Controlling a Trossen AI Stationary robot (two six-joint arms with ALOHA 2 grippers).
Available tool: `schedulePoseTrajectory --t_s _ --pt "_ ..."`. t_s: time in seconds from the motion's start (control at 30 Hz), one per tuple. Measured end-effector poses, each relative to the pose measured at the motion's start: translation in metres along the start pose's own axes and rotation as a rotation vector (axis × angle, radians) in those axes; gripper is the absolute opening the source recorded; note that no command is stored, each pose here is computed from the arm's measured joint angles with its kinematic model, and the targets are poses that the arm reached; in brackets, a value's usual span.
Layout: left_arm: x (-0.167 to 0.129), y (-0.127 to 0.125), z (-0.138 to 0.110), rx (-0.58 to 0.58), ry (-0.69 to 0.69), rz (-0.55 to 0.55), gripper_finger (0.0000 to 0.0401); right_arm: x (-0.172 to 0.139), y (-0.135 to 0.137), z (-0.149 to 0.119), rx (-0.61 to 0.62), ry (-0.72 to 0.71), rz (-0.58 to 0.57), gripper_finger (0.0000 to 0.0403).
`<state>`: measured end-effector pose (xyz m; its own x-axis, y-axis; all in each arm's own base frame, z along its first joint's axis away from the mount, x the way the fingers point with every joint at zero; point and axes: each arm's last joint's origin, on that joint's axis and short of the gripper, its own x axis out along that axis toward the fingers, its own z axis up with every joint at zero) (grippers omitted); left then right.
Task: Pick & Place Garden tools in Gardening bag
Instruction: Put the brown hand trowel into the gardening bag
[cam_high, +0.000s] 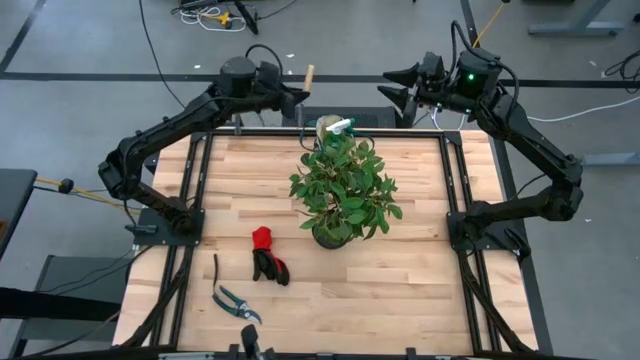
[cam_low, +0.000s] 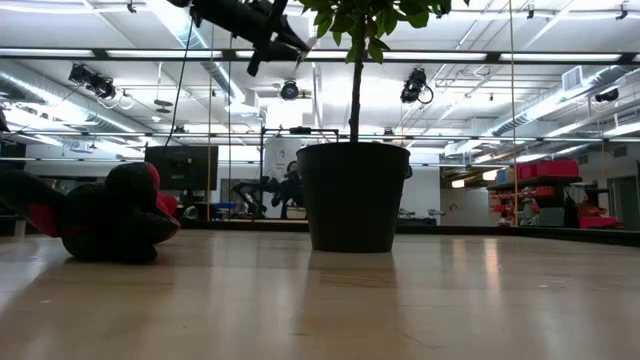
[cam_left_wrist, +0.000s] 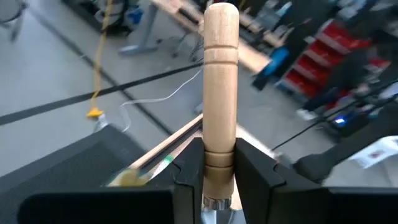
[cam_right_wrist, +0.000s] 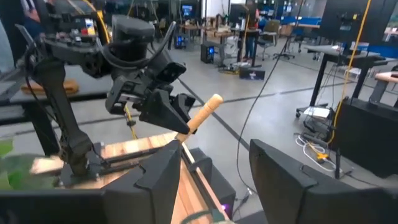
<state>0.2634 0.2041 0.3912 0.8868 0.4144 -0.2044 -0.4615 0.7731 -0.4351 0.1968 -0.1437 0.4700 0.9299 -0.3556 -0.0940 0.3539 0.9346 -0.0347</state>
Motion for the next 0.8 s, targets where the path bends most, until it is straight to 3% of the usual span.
schedulePoseTrajectory --t_s 0.37,0.53,0.8 --pt "0.002 -0.021 0.005 0.159 -0.077 -0.168 0.0074 0.0 0.0 0.006 0.057 -0.066 0.008 0.0194" --pt "0.003 -0.037 0.005 0.241 -0.127 -0.265 0.0074 0.009 0.0 0.006 0.081 -0.088 0.117 0.0194" --pt "0.004 -0.046 0.005 0.277 -0.151 -0.31 0.0075 0.037 0.006 0.003 0.085 -0.126 0.215 0.0194"
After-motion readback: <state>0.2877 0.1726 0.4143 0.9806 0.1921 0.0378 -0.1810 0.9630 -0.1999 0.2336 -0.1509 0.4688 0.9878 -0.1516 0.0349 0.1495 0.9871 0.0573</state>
